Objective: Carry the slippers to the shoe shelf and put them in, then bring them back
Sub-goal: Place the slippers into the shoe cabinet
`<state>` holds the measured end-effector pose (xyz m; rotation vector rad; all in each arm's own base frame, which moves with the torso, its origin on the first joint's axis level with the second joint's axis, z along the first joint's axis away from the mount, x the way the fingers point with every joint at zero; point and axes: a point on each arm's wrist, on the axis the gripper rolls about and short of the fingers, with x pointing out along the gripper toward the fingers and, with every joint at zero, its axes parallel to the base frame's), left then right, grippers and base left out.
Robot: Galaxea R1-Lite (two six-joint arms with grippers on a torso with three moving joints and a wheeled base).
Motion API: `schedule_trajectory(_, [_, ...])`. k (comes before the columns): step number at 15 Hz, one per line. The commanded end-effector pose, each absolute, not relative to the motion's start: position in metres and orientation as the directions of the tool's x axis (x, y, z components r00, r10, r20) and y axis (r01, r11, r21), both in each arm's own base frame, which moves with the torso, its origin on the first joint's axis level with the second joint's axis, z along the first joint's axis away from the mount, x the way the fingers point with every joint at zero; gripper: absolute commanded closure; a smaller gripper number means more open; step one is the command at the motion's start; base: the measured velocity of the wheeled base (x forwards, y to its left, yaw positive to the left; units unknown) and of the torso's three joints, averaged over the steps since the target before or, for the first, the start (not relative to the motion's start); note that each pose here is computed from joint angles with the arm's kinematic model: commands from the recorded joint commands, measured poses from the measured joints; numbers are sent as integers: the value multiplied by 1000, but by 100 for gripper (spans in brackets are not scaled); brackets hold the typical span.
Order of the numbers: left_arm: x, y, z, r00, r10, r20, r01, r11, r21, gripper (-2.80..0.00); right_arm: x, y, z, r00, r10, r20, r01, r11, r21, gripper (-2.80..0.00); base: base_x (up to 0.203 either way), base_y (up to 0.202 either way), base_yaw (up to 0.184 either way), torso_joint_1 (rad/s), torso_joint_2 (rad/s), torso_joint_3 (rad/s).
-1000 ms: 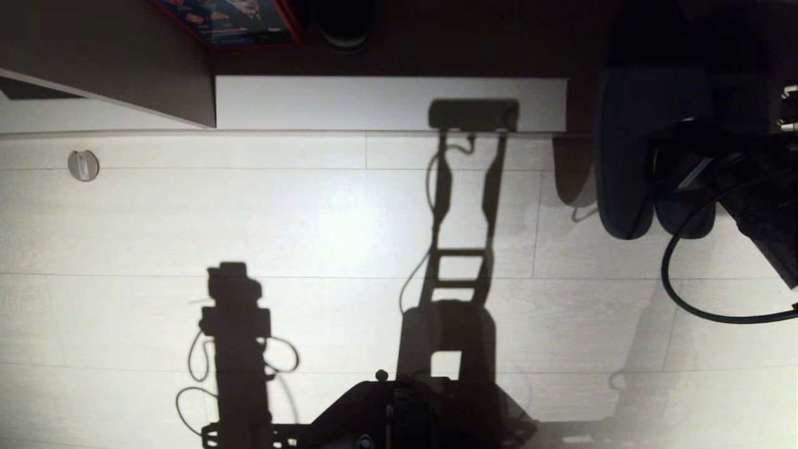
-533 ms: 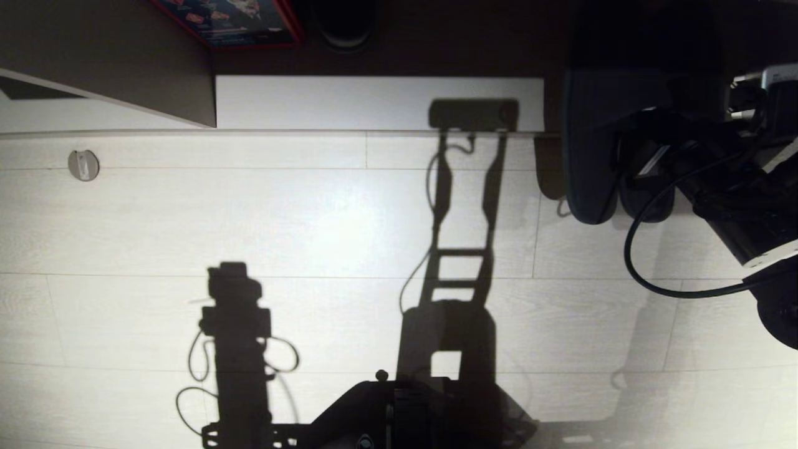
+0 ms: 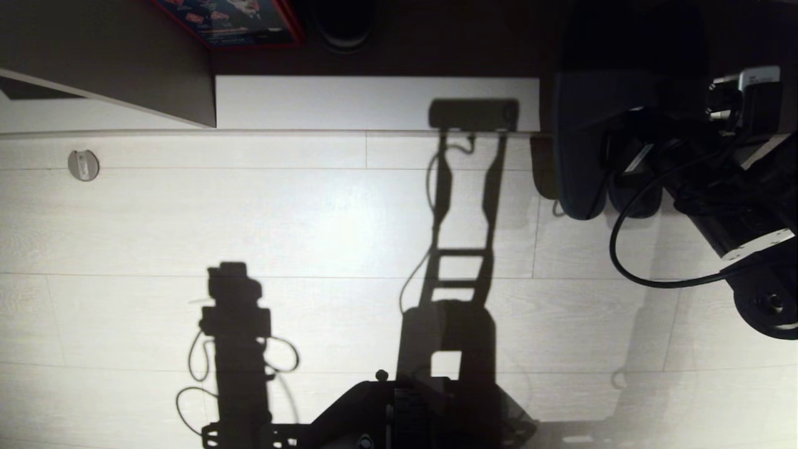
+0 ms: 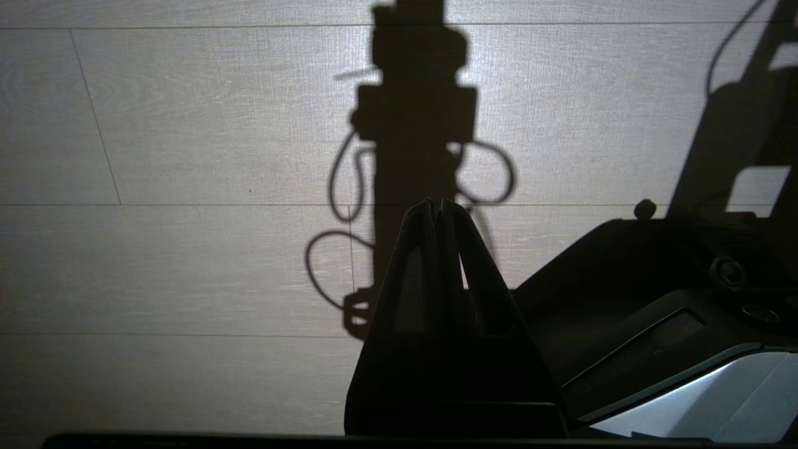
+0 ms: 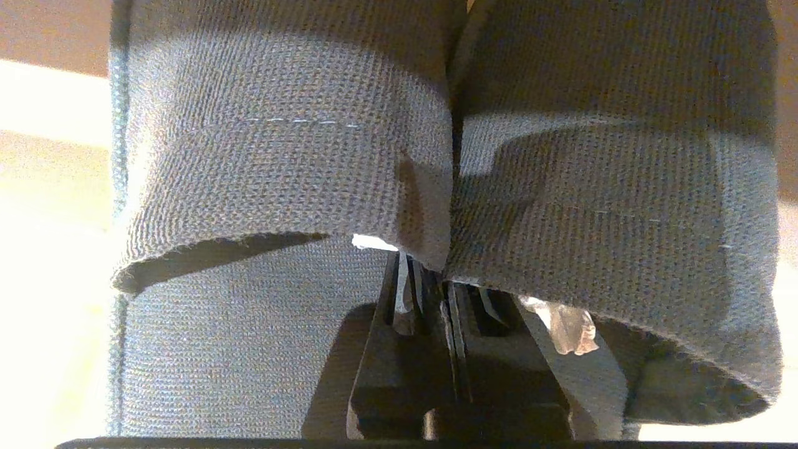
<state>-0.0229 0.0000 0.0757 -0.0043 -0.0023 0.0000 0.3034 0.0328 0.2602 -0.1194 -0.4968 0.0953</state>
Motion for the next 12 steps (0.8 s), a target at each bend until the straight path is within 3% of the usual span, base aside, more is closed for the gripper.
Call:
schedule_trajectory(1, [-23, 0, 76, 1000, 0, 1, 0, 1000, -5, 0, 303, 32, 264, 866, 117, 486, -57, 989, -137, 0, 0, 0, 0, 0, 0, 0])
schedule_trajectory(12, [-23, 0, 76, 1000, 0, 1, 0, 1000, -5, 0, 333, 34, 269, 846, 102, 523, -48, 992, -116, 0, 0, 0, 0, 0, 0, 0])
